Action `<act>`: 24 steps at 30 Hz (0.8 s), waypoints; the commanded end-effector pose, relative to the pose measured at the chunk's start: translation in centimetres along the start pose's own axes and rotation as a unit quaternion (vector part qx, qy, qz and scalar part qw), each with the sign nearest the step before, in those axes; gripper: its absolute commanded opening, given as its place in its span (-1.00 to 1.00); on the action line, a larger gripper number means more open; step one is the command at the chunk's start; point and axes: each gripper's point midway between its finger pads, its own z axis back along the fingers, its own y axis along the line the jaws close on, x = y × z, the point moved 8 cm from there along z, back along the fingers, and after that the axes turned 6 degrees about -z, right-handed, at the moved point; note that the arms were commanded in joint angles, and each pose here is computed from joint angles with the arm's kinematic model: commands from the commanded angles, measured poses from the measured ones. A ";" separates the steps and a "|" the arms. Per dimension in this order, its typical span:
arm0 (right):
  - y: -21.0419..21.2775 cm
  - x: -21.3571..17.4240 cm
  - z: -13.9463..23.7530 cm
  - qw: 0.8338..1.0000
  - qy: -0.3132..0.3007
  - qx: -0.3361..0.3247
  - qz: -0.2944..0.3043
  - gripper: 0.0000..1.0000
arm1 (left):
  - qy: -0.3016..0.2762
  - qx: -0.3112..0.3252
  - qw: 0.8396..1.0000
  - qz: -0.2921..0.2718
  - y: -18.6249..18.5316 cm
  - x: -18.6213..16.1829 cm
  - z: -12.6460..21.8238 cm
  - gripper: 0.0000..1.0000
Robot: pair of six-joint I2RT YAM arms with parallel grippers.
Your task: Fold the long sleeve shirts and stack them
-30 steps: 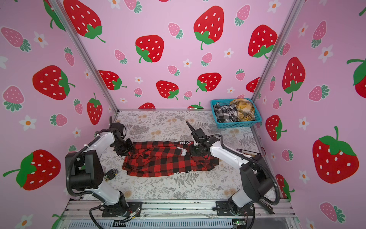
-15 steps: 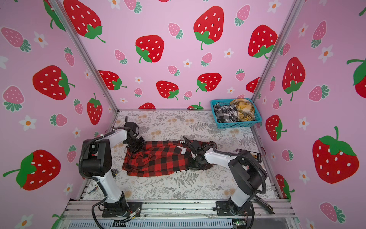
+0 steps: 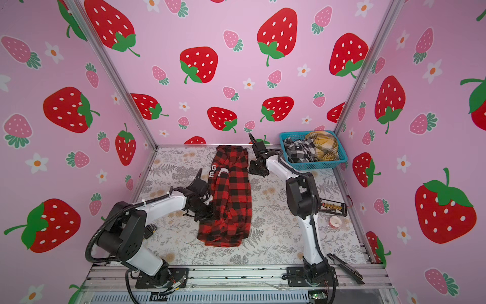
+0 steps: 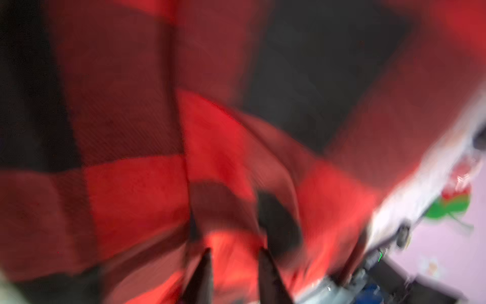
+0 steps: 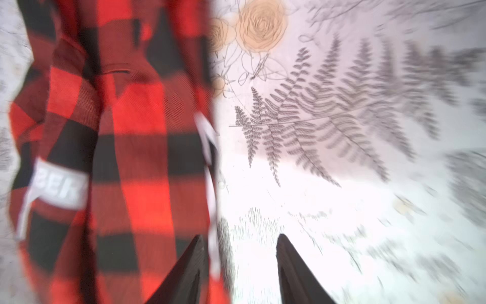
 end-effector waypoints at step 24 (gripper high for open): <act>-5.6 -15.1 1.8 0.995 0.091 -0.017 0.018 -0.42 | -0.172 -0.099 0.977 0.075 0.5 22.5 4.8 -0.15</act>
